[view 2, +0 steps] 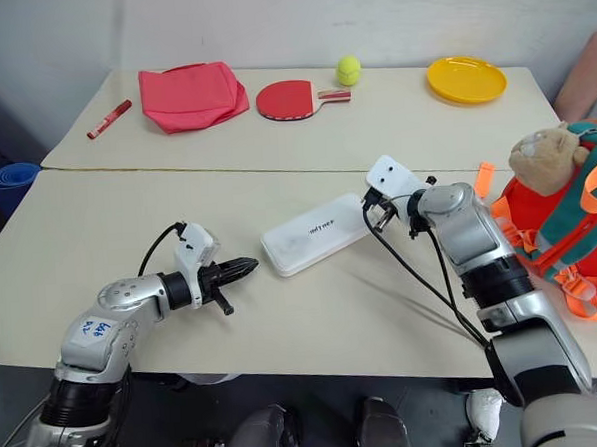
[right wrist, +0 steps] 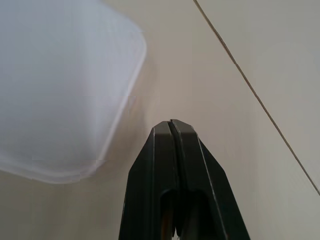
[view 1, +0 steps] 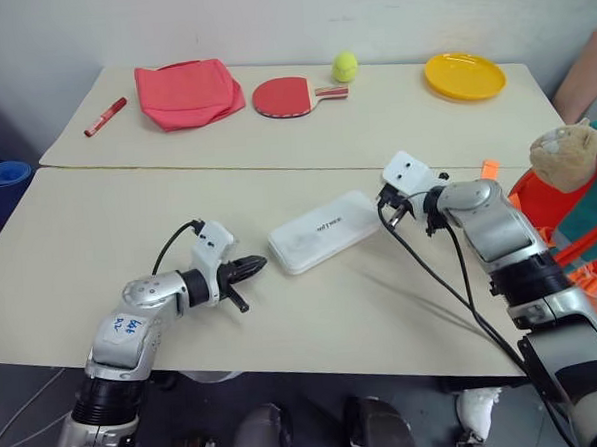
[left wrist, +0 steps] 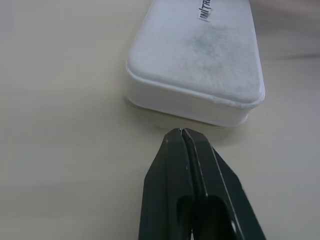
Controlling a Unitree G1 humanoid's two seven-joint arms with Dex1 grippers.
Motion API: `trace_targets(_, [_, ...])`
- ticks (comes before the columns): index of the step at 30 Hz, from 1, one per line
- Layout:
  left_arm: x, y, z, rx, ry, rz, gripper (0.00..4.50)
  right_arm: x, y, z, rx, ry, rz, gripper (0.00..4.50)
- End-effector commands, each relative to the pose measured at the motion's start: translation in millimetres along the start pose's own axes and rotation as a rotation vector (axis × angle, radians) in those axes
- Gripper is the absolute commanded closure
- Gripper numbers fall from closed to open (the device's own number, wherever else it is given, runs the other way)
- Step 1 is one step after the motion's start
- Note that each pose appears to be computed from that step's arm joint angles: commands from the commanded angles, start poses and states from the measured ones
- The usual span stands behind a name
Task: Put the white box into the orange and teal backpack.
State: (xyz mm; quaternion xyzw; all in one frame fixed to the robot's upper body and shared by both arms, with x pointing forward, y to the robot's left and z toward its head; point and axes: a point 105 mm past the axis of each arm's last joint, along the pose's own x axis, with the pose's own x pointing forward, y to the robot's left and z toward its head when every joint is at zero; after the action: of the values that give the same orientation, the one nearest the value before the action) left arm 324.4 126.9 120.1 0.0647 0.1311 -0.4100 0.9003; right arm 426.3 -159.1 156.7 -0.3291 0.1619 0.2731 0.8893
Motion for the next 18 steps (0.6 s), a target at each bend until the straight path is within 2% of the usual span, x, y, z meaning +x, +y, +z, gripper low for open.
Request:
trace_targets(1, [5.2, -1.5, 5.5, 0.005, -0.003, -0.037, 4.48, 5.4, 3.3, 9.3, 0.01, -0.065, 0.054, 4.5])
trace_targets(3, [8.2, 0.8, 9.1, 0.03, -0.008, -0.043, 4.48, 6.1, 6.6, 11.0, 0.005, -0.089, 0.087, 4.5])
trace_targets(6, [9.5, -4.6, 13.7, -0.022, -0.048, -0.094, 4.48, 0.9, 12.3, 7.1, 0.031, -0.094, 0.14, 4.5])
trace_targets(12, [9.3, -8.8, 4.9, -0.008, -0.074, -0.082, 4.48, -23.6, 29.0, 2.5, 0.084, -0.125, 0.217, 4.5])
trace_targets(15, [3.3, -23.6, 10.4, 0.009, -0.148, -0.174, 4.48, -41.1, 50.8, -0.4, 0.1, -0.153, 0.3, 4.5])
trace_targets(18, [-1.7, -28.2, 2.1, 0.02, -0.112, -0.207, 4.48, -56.1, 65.8, -5.6, 0.157, -0.168, 0.349, 4.5])
